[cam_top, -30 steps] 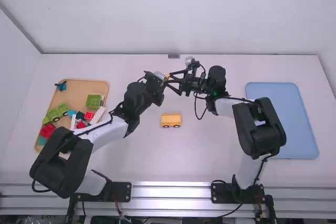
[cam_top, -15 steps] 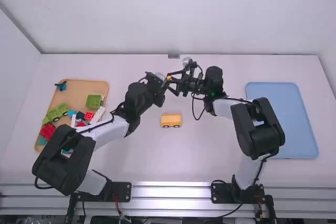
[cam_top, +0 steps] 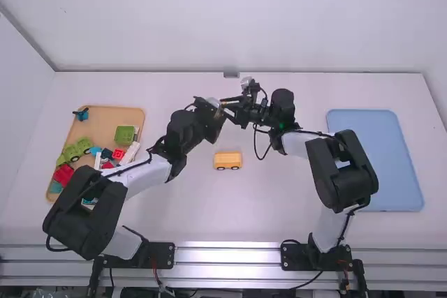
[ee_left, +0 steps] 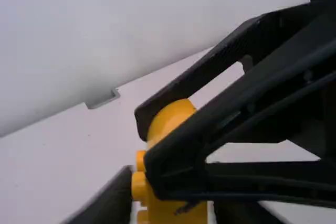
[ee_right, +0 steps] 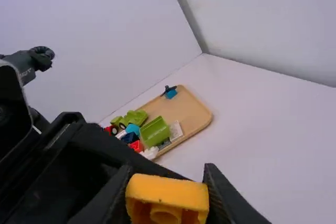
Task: Assemble lego blocks to make yellow taxi
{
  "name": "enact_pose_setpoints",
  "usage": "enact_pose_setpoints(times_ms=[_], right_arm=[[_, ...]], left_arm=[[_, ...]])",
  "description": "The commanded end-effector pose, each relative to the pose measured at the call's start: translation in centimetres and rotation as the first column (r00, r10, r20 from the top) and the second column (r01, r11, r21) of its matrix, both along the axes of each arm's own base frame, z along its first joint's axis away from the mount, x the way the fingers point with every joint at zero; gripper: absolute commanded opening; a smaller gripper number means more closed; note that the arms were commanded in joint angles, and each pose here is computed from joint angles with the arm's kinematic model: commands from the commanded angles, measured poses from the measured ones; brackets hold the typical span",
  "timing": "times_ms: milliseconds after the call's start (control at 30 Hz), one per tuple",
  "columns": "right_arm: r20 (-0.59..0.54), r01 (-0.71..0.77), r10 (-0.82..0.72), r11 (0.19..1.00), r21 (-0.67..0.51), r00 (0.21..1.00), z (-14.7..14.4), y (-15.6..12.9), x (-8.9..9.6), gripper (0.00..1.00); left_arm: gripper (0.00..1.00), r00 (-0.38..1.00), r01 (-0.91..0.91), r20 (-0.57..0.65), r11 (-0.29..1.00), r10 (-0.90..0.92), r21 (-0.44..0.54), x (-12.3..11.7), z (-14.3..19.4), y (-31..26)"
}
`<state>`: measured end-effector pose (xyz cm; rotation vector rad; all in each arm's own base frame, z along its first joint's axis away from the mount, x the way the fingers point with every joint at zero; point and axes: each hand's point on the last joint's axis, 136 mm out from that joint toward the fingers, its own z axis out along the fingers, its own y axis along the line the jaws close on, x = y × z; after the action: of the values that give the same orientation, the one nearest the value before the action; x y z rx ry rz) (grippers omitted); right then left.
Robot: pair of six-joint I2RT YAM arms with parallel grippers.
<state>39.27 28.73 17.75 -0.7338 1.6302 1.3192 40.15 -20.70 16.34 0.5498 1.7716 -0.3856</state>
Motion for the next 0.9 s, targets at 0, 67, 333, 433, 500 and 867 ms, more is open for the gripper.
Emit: enact_pose_setpoints(times_ms=[0,67,333,433,500,867], right_arm=[[0.079,-0.031,0.031,1.0,0.0,0.996,1.2,-0.1,-0.4,0.24],[0.104,-0.067,0.066,0.998,0.003,0.992,1.6,-0.4,-0.8,0.21],[0.24,-0.413,0.409,0.91,-0.036,0.88,4.6,-2.3,-3.6,0.18],[0.28,-0.457,0.45,0.888,-0.045,0.848,5.2,-2.6,-3.9,0.18],[0.313,-0.471,0.463,0.88,-0.053,0.829,5.2,-2.5,-4.0,0.18],[0.389,-0.527,0.51,0.847,-0.069,0.768,5.4,-1.0,-5.7,0.18]], left_arm=[[0.73,0.998,0.063,-0.008,0.998,-0.063,0.001,-0.7,-0.4,-1.0],[0.88,0.994,0.113,-0.009,0.994,-0.113,0.012,-1.2,-0.4,-1.7],[0.99,0.911,0.399,-0.066,0.911,-0.406,-0.106,-2.7,1.6,-1.7],[0.99,0.829,0.553,-0.016,0.822,-0.56,-0.135,-4.3,2.9,-1.7],[0.99,0.751,0.657,0.041,0.74,-0.659,-0.144,-5.7,3.9,-1.4],[0.82,0.715,0.69,0.02,0.7,-0.699,-0.184,-6.3,2.9,-1.8]])
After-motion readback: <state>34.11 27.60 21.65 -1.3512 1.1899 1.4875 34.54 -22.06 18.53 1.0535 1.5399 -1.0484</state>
